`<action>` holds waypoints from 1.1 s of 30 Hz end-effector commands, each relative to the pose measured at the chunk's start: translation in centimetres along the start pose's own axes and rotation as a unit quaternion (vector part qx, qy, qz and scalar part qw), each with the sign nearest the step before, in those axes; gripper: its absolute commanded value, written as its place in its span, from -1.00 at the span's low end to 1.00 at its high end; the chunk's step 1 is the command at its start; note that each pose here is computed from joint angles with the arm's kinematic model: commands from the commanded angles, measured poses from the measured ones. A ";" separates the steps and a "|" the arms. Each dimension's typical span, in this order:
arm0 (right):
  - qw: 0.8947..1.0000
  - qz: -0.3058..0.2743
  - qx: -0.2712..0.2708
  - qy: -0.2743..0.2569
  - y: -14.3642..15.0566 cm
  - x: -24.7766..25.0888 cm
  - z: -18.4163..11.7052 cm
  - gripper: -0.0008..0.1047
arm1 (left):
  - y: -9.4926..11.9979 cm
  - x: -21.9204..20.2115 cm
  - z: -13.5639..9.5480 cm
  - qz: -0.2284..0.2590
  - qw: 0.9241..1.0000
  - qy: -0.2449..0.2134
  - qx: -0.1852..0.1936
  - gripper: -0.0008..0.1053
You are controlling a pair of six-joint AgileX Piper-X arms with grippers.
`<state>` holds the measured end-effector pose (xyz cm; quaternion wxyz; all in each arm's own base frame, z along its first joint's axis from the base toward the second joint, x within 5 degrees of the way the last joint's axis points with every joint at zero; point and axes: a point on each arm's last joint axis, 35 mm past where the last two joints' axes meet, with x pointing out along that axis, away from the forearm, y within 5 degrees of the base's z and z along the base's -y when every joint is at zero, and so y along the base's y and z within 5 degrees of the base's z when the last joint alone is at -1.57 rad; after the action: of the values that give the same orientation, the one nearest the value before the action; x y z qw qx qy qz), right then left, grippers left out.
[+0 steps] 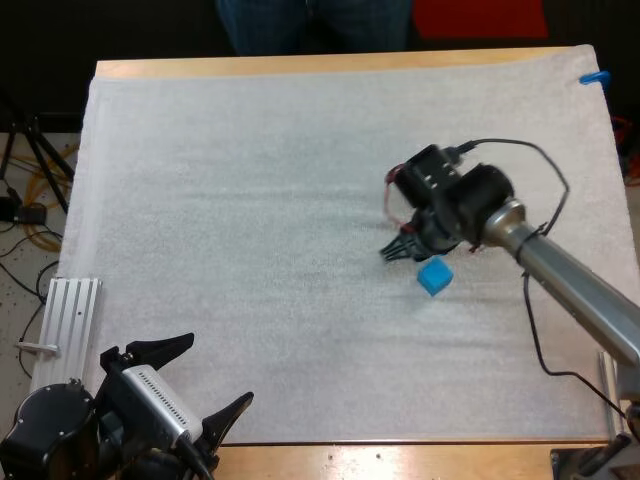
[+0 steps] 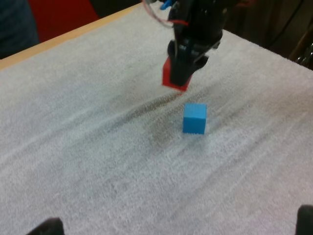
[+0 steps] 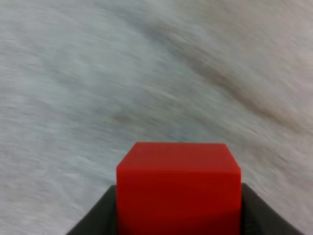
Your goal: Stack red cube on blue cube
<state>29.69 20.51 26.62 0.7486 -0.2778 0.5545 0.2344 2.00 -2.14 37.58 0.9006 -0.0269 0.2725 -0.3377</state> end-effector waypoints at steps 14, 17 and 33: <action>0.998 0.036 0.039 0.023 -2.1 1.9 -2.3 -0.52 | -0.1 -0.1 0.1 -0.009 1.000 -0.001 0.003 0.65; 0.998 0.038 0.046 0.032 -1.9 2.7 -2.9 -0.52 | -0.1 -0.1 0.1 -0.009 1.000 -0.001 0.003 0.65; 0.997 0.062 0.046 0.010 -1.4 4.0 -3.1 -0.52 | -0.1 0.0 0.1 -0.009 1.000 0.001 0.002 0.65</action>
<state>29.74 17.60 22.05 0.7374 -0.2140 0.5908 0.2477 2.00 -2.14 37.58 0.9006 -0.0269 0.2725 -0.3377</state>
